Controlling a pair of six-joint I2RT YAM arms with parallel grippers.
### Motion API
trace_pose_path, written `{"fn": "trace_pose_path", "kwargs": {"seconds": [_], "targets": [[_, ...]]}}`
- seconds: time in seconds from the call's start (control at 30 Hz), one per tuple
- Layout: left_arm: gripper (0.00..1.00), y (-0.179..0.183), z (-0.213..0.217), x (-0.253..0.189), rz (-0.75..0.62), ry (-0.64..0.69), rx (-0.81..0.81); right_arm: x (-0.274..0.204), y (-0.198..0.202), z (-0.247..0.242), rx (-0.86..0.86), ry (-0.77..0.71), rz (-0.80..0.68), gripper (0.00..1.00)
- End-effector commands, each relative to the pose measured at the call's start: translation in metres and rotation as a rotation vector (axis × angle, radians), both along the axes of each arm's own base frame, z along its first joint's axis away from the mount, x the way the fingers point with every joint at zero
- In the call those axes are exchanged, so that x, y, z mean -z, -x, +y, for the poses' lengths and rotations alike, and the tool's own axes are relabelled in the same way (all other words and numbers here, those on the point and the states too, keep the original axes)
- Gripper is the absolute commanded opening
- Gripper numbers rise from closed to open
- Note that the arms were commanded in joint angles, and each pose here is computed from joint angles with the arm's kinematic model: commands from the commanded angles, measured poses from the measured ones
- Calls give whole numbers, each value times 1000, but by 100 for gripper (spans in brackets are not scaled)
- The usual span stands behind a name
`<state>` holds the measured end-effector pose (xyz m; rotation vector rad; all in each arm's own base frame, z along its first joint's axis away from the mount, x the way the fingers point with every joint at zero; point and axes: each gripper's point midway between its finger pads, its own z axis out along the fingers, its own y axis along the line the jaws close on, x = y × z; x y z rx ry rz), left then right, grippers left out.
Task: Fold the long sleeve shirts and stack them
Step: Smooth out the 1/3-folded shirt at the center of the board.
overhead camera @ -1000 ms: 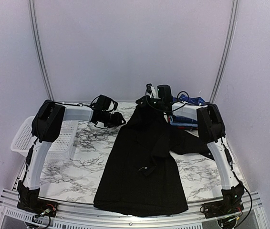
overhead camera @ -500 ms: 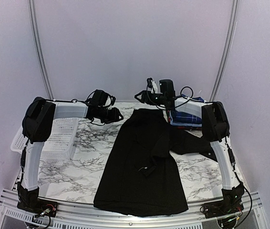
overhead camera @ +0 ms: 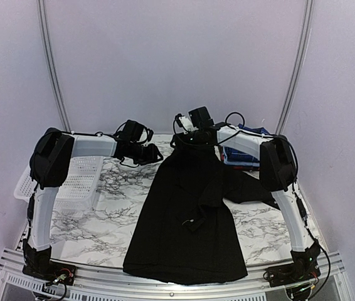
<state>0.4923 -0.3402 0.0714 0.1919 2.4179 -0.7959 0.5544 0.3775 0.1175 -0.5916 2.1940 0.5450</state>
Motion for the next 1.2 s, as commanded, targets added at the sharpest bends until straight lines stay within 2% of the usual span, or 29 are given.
{"fn": "trace_pose_path", "kwargs": {"seconds": [0.0, 0.17, 0.37, 0.43, 0.5, 0.53, 0.63, 0.83, 1.03, 1.17], "targets": [[40, 4, -2, -16, -14, 17, 8, -6, -4, -10, 20, 65, -13, 60], [39, 4, -4, -18, -17, 20, 11, 2, -3, -17, 50, 103, 25, 47], [39, 4, -6, -19, -18, 25, 15, 1, -2, -19, 56, 85, 54, 15], [39, 4, -7, -18, -17, 24, 17, -2, -1, -17, 44, 79, 57, 17], [39, 4, -7, -19, -19, 24, 18, -6, 0, -16, 37, 77, 56, 31], [39, 4, -7, -19, -19, 24, 18, -8, 0, -17, 36, 80, 54, 34], [39, 4, -7, -20, -21, 27, 18, -9, 1, -20, 42, 92, 56, 37], [39, 3, -9, -22, -22, 32, 21, 2, 7, -23, 40, 119, 94, 29], [38, 4, -11, -22, -23, 34, 25, 6, 10, -25, 35, 136, 113, 28], [38, 6, -12, -22, -21, 36, 27, 4, 11, -17, 8, 98, 116, 17]]}}
